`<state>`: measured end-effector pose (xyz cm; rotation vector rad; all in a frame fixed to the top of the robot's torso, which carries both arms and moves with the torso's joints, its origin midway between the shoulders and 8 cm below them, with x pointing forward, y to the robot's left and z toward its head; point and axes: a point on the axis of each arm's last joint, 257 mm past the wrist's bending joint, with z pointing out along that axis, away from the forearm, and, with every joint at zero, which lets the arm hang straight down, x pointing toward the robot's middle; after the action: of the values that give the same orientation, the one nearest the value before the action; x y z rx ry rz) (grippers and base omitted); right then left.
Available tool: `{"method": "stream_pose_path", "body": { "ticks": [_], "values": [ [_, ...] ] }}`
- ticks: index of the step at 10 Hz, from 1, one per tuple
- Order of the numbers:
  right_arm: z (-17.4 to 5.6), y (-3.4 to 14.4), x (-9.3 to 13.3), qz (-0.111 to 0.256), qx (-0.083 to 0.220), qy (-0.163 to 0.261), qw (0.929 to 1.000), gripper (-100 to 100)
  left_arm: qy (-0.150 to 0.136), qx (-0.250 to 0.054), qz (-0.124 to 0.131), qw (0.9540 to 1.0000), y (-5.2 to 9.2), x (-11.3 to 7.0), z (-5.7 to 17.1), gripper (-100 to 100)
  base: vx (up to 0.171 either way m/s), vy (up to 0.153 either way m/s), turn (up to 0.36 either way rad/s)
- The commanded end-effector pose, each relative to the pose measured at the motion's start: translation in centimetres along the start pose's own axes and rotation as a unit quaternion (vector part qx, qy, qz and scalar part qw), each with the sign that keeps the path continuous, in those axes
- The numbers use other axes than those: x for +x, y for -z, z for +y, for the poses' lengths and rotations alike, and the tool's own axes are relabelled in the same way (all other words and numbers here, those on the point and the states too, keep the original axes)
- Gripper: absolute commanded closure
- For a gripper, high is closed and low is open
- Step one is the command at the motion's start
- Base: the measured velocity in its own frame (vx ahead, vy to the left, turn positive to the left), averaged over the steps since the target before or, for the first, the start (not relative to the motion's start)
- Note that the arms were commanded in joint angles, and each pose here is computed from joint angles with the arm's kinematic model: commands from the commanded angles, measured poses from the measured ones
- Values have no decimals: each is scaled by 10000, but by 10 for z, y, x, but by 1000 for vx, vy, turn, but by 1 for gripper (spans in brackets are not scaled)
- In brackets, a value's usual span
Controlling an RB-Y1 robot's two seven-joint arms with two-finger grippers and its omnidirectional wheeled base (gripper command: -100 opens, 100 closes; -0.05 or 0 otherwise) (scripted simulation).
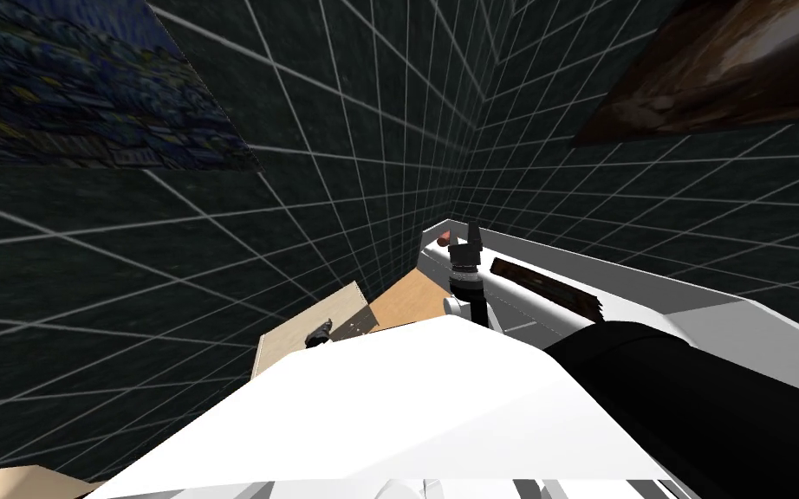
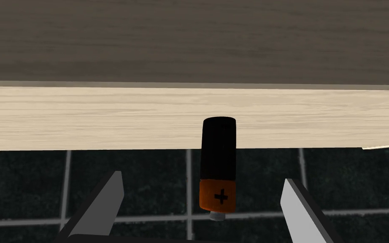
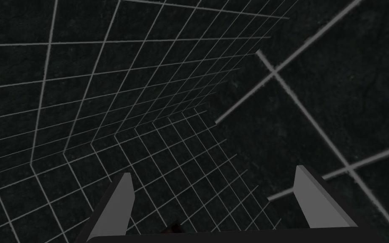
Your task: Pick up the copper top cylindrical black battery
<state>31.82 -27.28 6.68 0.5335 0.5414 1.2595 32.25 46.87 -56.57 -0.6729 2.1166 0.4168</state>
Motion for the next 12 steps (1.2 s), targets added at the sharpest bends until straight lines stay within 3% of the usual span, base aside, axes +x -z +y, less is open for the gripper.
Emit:
{"method": "stream_pose_path", "body": {
  "ticks": [1, 2, 3, 7, 8, 9, 12],
  "values": [
    [0, 0, 0, 0, 0, 0, 10000, 0, 138, -159, 40, 9998, 1, 4, 9, -100, -63, 25, -205],
    [0, 0, 0, 0, 1, 1, 10000, 0, 73, -91, 17, 9999, 0, 1, 4, -100, -25, 8, -5],
    [0, 0, 0, 0, 1, 1, 10000, 0, 78, -103, 23, 9999, 0, 2, 5, 100, -5, 2, 1],
    [0, 0, 0, 0, 1, 1, 10000, 0, 77, -105, 20, 9999, 0, 1, 6, 100, 0, 0, 0],
    [0, 0, 0, 0, 1, 1, 10000, 0, 77, -105, 20, 9999, 0, 1, 6, 0, 0, 0, 0],
    [0, 0, 0, 0, 1, 1, 10000, 0, -17, 21, -15, 10000, 0, -2, 2, 100, 60, -25, 309],
    [0, 0, 0, -1, 2, 3, 10000, 0, -171, 208, -61, 9996, -1, -6, -6, 100, 82, -28, 320]
  ]
}}
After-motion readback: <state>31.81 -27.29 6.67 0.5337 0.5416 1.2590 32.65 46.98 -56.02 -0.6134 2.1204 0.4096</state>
